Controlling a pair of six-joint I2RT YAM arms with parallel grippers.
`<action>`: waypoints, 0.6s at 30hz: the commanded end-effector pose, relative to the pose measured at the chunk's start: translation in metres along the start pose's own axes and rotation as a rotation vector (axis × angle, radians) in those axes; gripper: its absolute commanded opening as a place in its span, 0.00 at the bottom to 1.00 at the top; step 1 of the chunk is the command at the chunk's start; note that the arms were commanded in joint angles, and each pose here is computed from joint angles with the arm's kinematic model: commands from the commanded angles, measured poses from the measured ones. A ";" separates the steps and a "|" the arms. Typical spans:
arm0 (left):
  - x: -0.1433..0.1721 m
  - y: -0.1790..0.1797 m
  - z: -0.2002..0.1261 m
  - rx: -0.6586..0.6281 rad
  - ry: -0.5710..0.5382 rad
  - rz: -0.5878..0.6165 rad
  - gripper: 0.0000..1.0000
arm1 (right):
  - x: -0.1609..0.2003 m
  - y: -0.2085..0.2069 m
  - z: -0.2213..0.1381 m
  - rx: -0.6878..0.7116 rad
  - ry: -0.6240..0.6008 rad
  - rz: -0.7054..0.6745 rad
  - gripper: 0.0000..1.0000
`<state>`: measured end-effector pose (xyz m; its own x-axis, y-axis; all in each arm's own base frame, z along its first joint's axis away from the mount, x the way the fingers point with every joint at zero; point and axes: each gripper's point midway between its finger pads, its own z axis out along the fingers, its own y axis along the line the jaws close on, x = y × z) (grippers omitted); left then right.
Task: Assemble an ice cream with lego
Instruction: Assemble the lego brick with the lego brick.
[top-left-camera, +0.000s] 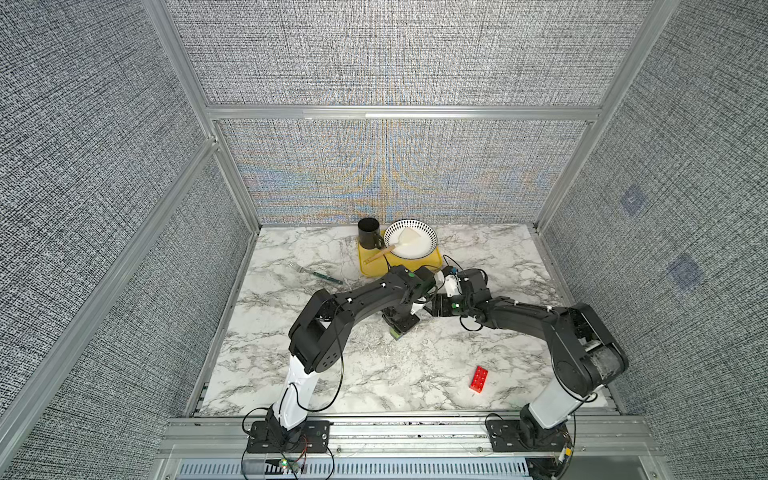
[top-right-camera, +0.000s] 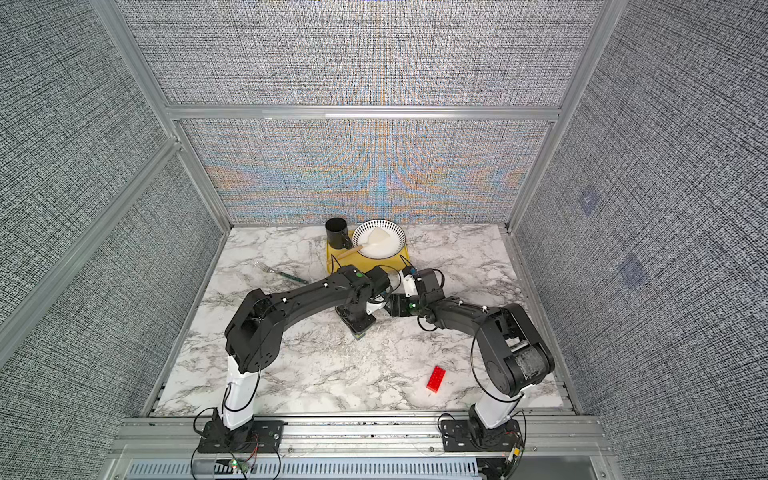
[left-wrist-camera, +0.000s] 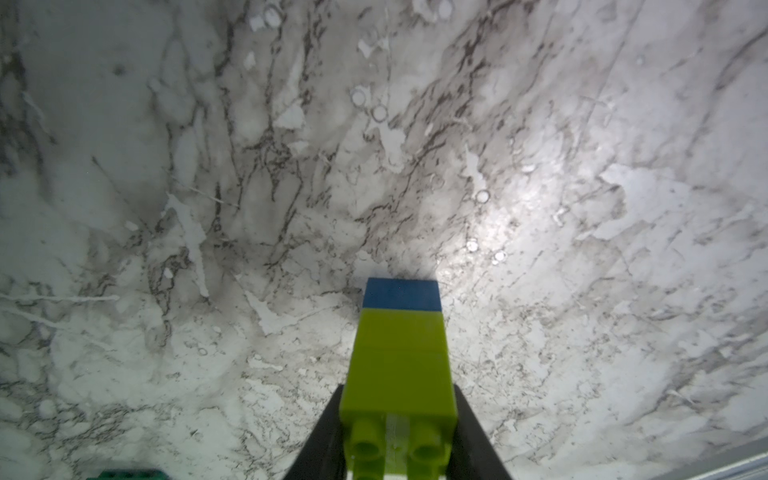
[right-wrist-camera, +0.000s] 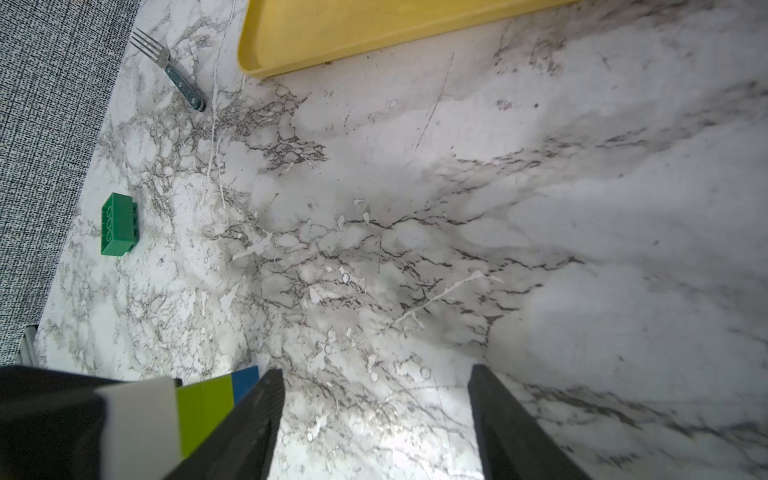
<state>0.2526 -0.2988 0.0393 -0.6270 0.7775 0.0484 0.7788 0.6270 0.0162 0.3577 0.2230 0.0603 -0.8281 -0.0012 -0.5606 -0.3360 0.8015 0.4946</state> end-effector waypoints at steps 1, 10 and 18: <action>-0.001 -0.010 0.012 0.042 0.010 -0.002 0.38 | -0.007 0.007 -0.002 -0.033 -0.028 -0.009 0.73; -0.021 -0.014 -0.034 0.077 -0.156 -0.023 0.91 | -0.014 0.007 -0.006 -0.033 -0.054 -0.009 0.74; -0.015 -0.008 -0.071 0.083 -0.245 -0.047 1.00 | -0.007 -0.003 -0.012 -0.010 -0.067 0.019 0.76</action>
<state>0.2557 -0.3219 0.0982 -0.6432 0.7476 -0.1654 0.7631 0.6436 -0.0587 0.3547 0.2164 0.0650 -0.8153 0.0297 -0.5783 -0.3324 0.7937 0.5094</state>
